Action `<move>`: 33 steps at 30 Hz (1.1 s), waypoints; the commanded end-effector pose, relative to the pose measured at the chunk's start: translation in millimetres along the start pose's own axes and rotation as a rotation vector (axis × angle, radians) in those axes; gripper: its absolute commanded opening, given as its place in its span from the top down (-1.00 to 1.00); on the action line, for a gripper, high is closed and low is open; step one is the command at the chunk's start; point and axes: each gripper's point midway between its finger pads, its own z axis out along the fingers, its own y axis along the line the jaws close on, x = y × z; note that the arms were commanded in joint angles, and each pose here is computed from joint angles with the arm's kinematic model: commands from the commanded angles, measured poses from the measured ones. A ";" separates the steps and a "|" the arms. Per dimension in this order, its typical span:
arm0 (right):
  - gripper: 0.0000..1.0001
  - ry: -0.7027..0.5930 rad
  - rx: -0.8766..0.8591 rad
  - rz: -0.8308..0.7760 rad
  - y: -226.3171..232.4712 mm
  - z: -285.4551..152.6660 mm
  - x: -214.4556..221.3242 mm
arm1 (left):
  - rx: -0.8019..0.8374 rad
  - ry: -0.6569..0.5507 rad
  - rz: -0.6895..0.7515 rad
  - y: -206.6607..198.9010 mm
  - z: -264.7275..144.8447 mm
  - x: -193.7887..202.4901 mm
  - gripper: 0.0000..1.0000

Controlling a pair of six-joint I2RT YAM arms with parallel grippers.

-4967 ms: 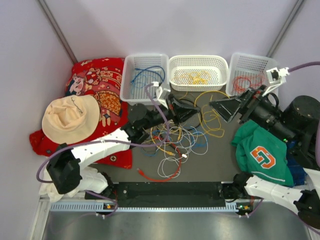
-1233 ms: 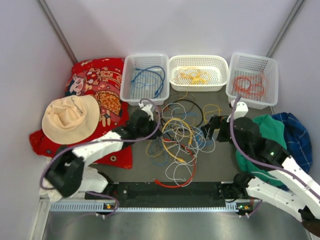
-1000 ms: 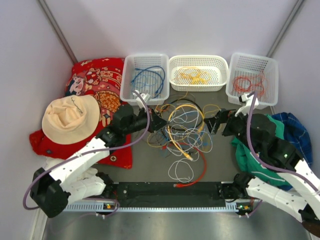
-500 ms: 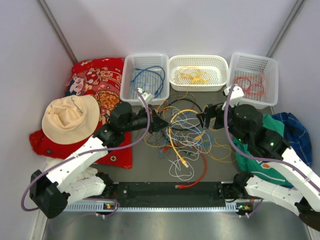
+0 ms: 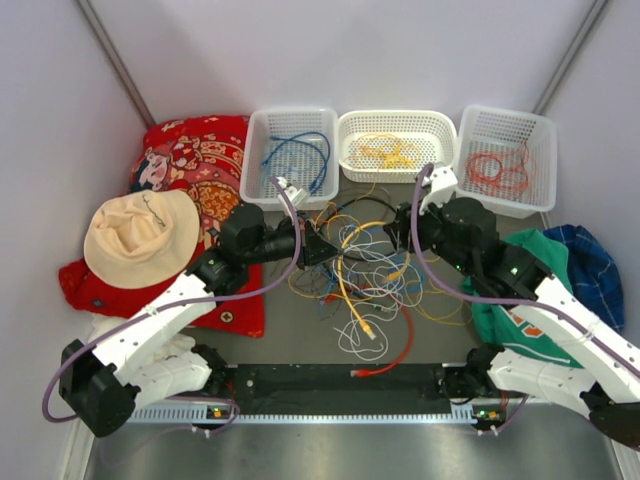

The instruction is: Untangle the cables

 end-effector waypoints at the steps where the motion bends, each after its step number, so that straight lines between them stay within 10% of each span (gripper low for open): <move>1: -0.09 -0.028 -0.083 -0.021 18.5 1.3 -18.1 | 0.061 -0.045 0.050 -17.5 -1.7 -19.1 1.00; 4: -0.03 0.062 -0.109 -0.052 24.4 10.9 -1.5 | 0.057 -0.050 0.054 -17.6 -1.9 -21.5 1.00; 10: 1.00 -0.038 -0.034 -0.015 10.7 2.1 -23.6 | -0.014 -0.054 0.051 -6.3 -2.6 -23.0 0.90; 15: 1.00 -0.059 0.150 -0.033 -24.4 -5.3 -55.1 | -0.308 -0.046 -0.002 46.8 -9.3 -15.8 -0.98; 28: 1.00 -0.093 0.303 0.192 -89.4 56.2 -115.5 | -0.438 0.003 -0.077 77.3 -16.0 14.8 -0.68; 33: 1.00 -0.142 0.119 0.195 -57.1 45.9 -119.9 | -0.530 -0.059 -0.036 86.7 -26.8 -3.0 -0.98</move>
